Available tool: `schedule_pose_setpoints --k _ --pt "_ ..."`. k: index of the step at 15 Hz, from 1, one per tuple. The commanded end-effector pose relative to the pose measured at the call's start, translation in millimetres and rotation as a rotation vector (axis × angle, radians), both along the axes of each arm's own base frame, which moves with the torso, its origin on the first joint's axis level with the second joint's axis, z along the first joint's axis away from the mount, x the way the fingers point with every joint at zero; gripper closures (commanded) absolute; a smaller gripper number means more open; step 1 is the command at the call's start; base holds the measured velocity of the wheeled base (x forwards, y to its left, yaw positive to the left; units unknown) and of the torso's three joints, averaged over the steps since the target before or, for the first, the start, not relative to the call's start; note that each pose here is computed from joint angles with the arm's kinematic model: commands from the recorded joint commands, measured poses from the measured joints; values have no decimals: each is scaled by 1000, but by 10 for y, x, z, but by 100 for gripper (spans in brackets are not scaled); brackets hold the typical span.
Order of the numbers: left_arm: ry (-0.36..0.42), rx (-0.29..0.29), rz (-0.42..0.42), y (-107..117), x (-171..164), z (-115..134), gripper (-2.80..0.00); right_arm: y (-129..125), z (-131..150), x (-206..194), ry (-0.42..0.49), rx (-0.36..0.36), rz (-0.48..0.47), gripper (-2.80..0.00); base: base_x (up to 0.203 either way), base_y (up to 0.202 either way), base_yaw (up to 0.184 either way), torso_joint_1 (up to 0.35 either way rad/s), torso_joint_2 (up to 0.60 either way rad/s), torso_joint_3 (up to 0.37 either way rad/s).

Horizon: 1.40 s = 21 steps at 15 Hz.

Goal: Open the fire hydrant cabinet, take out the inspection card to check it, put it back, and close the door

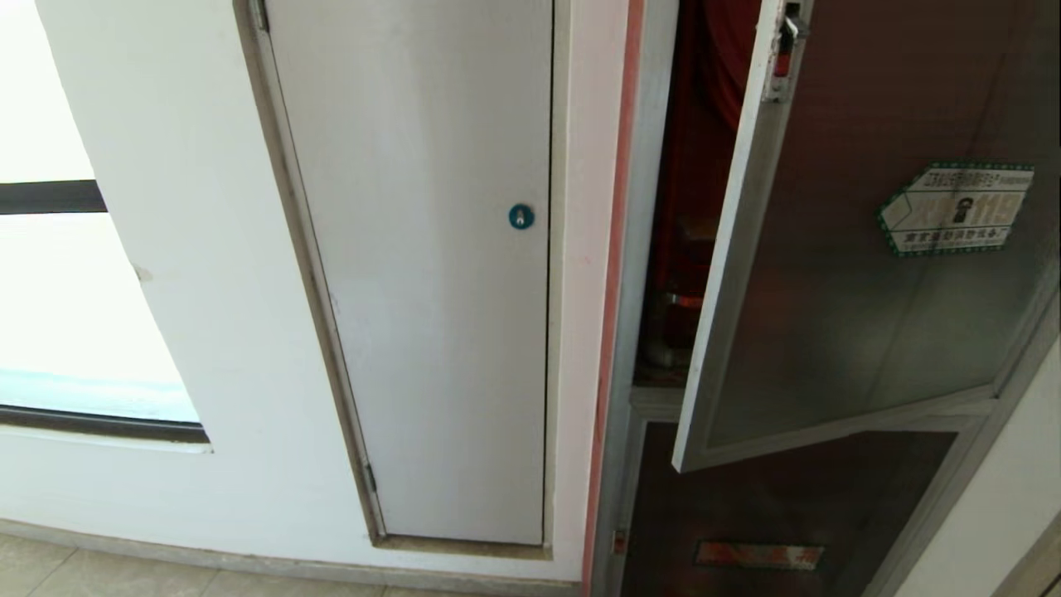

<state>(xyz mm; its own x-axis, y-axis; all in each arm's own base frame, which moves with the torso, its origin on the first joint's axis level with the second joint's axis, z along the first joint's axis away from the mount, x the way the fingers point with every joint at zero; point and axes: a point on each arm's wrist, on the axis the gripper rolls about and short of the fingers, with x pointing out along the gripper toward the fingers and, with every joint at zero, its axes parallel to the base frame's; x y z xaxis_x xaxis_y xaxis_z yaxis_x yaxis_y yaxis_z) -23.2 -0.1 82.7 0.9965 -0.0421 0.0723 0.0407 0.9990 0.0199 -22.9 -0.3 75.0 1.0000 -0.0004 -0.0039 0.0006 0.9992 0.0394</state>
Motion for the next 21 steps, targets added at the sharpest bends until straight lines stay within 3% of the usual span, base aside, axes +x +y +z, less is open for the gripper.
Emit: schedule_pose_setpoints --k 1,21 --pt "28 1 -1 0 23 -75 0 0 0 -1 -1 0 0 0 196 0 0 2 -1 3" --pt "28 1 -1 0 23 -75 0 0 0 -1 -1 0 0 0 196 0 0 3 3 2"
